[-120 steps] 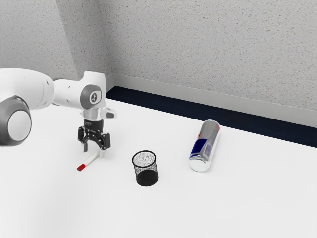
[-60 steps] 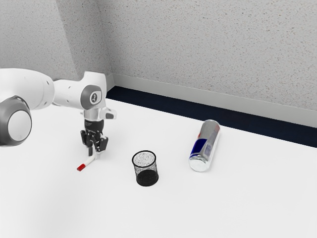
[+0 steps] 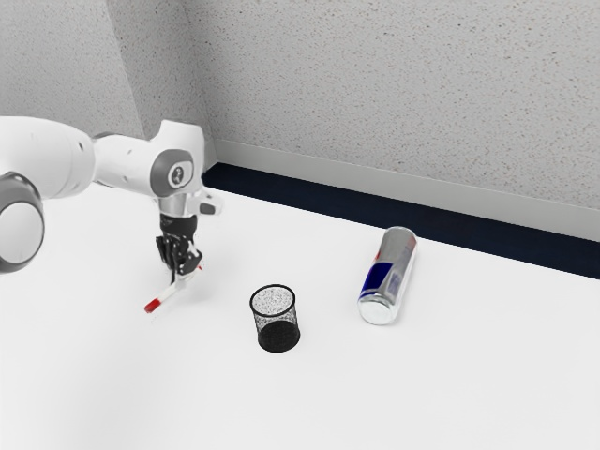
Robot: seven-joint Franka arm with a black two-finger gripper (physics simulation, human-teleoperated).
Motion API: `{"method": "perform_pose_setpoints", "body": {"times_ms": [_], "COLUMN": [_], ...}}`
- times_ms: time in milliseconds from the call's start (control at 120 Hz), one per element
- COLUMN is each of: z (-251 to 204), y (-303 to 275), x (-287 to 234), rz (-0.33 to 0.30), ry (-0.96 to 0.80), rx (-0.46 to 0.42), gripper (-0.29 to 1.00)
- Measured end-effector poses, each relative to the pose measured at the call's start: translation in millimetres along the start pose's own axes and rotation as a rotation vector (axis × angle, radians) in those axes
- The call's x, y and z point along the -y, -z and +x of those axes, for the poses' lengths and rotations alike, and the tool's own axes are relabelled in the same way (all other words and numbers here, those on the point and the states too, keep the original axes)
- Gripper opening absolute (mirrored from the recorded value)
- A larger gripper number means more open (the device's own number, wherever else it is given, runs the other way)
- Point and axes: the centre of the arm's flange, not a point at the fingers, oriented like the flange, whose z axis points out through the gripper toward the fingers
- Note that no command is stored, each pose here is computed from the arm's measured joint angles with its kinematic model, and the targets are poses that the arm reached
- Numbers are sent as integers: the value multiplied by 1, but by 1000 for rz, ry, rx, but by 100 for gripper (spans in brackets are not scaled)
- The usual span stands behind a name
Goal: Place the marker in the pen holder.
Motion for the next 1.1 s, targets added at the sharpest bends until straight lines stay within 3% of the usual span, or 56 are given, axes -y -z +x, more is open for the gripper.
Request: {"method": "perform_pose_setpoints", "body": {"times_ms": [100,208,350,500,633,858,1100], "z": [-43,-72,-86,-70,-61,-67,-76], "y": [62,101,112,131,135,107,90], "x": [-36,-89,-145,-194,-205,-234,-229], "rz": [113,228,303,252,200,67,22], "ry": [-46,-126,-190,-179,-132,-37,40], "rx": [-108,-287,-561,-852,-987,-1041,-1042], "gripper": [-7,-8,-8,-8,-8,-8,-8]}}
